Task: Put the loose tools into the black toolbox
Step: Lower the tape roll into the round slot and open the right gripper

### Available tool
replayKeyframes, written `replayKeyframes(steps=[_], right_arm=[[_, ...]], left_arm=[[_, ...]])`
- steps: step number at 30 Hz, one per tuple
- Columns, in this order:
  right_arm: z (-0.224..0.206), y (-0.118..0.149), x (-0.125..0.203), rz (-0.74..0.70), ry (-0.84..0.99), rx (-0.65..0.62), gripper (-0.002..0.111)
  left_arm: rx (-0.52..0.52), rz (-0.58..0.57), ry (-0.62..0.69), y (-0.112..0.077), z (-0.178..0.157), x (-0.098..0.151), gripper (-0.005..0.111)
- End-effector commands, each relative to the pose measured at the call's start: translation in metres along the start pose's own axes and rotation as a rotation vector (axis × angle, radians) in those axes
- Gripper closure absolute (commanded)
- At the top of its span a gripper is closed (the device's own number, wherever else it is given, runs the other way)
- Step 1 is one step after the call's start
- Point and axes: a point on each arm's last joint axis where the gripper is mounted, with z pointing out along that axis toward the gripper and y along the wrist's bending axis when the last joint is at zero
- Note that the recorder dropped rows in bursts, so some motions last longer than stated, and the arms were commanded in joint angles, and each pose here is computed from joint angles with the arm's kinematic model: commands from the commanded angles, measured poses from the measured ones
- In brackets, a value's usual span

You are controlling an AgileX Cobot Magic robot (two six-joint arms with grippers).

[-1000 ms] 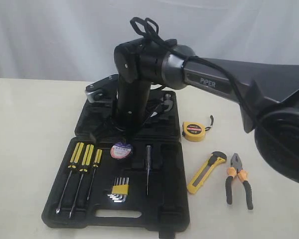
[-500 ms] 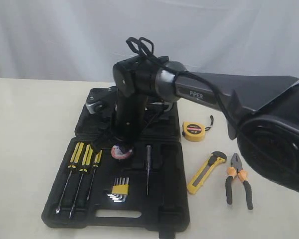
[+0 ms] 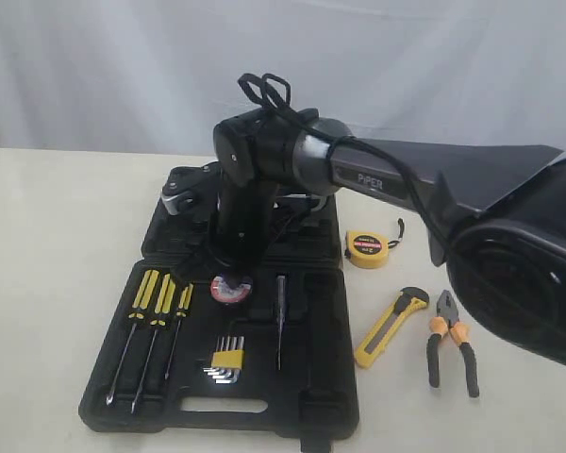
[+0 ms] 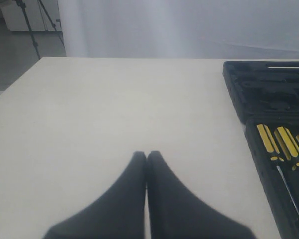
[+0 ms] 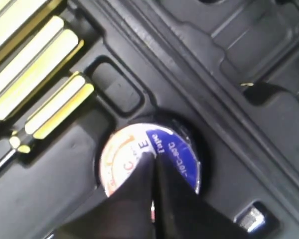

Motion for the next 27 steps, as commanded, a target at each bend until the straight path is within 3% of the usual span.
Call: replayKeyframes(steps=[1, 18, 27], right_arm=[[-0.012, -0.004, -0.005, -0.01, -0.056, 0.016, 0.109], [0.022, -0.006, 0.001, -0.03, -0.002, 0.04, 0.109], [-0.018, -0.007, 0.0, -0.027, -0.004, 0.042, 0.109]], left_arm=[[0.008, -0.012, -0.007, -0.001, 0.0, 0.0, 0.107], [0.008, -0.012, -0.007, -0.001, 0.0, 0.0, 0.107], [0.008, -0.012, -0.007, -0.001, 0.0, 0.0, 0.107]])
